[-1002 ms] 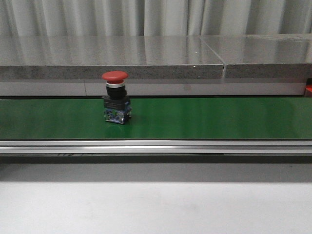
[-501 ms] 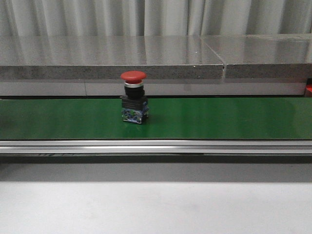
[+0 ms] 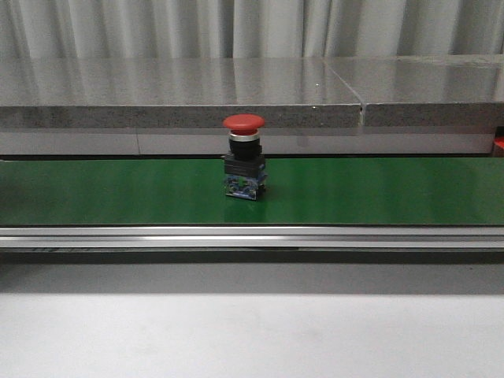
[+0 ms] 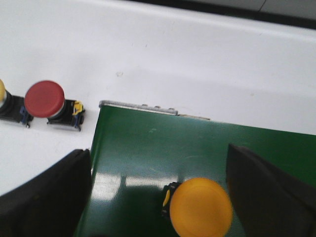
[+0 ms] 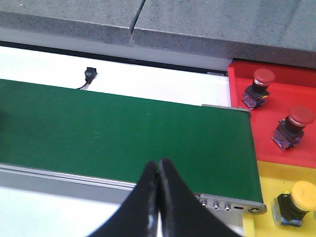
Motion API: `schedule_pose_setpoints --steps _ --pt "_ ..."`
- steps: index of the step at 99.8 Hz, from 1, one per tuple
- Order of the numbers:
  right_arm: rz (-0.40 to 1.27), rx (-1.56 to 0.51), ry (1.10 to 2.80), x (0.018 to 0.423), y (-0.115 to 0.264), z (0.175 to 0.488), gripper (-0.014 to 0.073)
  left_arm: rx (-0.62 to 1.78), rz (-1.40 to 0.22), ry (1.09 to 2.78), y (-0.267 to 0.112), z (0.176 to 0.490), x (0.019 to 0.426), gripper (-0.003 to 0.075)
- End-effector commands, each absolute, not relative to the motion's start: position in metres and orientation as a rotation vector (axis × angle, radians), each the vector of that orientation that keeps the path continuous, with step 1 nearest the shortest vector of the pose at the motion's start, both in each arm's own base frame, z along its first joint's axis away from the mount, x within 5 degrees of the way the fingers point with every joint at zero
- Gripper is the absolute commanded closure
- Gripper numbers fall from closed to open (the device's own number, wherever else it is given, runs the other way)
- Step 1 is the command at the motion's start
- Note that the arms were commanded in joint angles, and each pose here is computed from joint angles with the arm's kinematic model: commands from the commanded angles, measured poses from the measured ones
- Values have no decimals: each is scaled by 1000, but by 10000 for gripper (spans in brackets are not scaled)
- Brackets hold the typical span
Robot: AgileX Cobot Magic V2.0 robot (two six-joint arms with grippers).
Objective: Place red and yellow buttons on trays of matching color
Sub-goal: 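Place the yellow button on the green belt and open the left gripper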
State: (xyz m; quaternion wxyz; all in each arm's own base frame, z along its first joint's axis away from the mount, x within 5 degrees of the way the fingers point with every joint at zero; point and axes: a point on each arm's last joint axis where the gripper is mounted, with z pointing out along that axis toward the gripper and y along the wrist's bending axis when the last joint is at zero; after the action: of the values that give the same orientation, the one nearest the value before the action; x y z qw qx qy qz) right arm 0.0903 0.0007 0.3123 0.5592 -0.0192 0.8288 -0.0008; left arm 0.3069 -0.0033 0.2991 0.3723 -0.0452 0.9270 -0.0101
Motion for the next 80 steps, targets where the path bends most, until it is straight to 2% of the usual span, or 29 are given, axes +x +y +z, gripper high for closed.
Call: schedule_pose_setpoints --steps 1,16,35,63,72,80 --pt "-30 -35 1876 92 -1 324 663 -48 -47 2183 -13 345 293 164" --pt "-30 -35 1876 92 -1 324 663 32 -91 2063 -28 377 258 164" --pt "-30 -35 1876 92 -1 324 663 96 -146 1955 -37 394 207 164" --pt "-30 -35 1876 92 -1 324 663 121 -179 1875 -28 374 136 174" --pt "-30 -35 1876 92 -1 324 663 119 -183 1858 -24 362 117 218" --pt "-30 -35 1876 92 -1 324 663 117 -186 1833 -20 352 101 297"
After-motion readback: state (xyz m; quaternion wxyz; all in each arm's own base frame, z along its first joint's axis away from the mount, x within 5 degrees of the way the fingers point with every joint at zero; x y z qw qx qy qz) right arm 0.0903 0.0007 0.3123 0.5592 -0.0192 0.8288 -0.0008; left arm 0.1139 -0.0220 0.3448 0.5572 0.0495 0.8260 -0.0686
